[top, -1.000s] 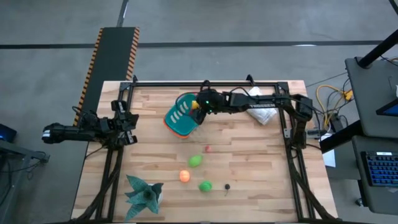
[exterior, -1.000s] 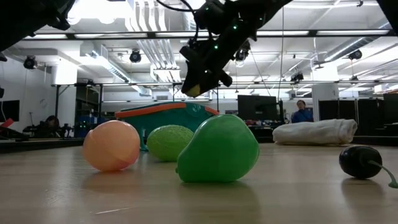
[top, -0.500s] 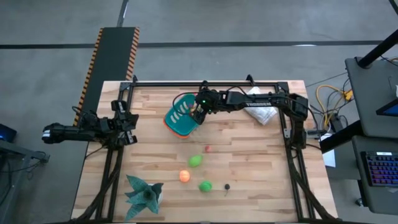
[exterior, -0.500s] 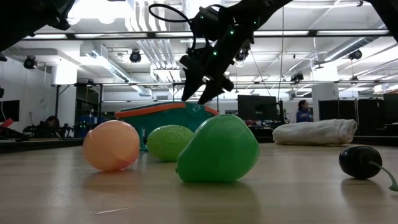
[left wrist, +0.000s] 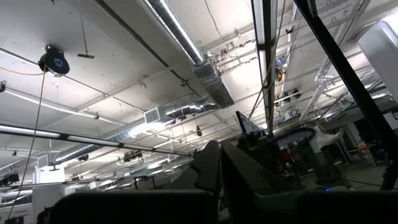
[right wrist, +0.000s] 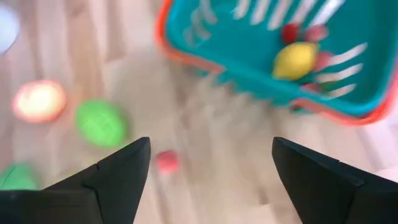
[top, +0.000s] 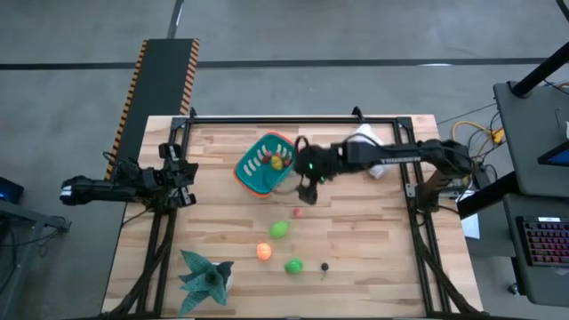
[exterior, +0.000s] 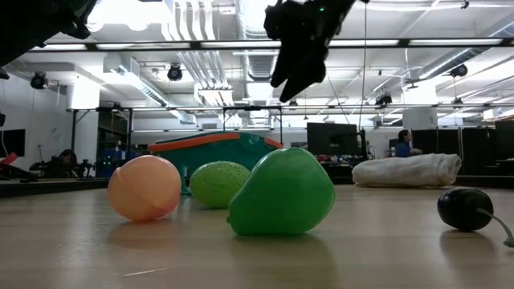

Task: Pick and placing Produce into tupperware
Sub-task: Put the pink peach into the blue bin

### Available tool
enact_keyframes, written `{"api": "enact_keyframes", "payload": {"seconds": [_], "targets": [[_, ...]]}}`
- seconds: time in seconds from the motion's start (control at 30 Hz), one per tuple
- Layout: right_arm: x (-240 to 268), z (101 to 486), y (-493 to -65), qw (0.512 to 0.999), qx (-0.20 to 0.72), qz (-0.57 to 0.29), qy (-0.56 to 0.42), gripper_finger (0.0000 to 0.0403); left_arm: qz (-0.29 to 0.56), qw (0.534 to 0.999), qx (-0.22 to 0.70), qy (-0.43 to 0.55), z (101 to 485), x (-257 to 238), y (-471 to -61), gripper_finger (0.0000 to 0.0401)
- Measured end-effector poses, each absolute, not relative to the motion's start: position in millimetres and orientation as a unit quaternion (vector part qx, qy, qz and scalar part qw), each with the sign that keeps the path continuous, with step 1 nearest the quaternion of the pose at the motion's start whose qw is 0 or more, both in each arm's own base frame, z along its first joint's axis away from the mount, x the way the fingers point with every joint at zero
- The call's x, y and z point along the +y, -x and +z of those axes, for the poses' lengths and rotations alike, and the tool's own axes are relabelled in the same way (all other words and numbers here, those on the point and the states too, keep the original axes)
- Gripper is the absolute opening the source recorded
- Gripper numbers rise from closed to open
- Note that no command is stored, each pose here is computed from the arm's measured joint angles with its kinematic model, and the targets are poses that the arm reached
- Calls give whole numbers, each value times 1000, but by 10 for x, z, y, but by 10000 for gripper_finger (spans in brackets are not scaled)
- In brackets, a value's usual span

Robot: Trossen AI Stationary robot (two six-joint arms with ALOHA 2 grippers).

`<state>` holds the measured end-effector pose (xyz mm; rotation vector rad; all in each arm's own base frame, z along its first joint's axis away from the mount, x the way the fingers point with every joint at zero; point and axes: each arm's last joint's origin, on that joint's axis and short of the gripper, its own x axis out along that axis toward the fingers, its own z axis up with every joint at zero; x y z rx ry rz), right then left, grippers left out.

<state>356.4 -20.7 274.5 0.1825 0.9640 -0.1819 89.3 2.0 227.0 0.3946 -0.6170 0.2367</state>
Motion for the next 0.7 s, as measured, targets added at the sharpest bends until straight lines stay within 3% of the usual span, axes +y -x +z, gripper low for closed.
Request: {"api": "enact_keyframes", "payload": {"seconds": [0.23,0.7], "targets": [[201,2253,-3565,873,479,-55,-70,326,115,927,-301,-192,2270,19,-893,0],[256,1411,-3644,868,489,-35,-80,325,115,927,-301,-192,2270,19,-894,0]]}}
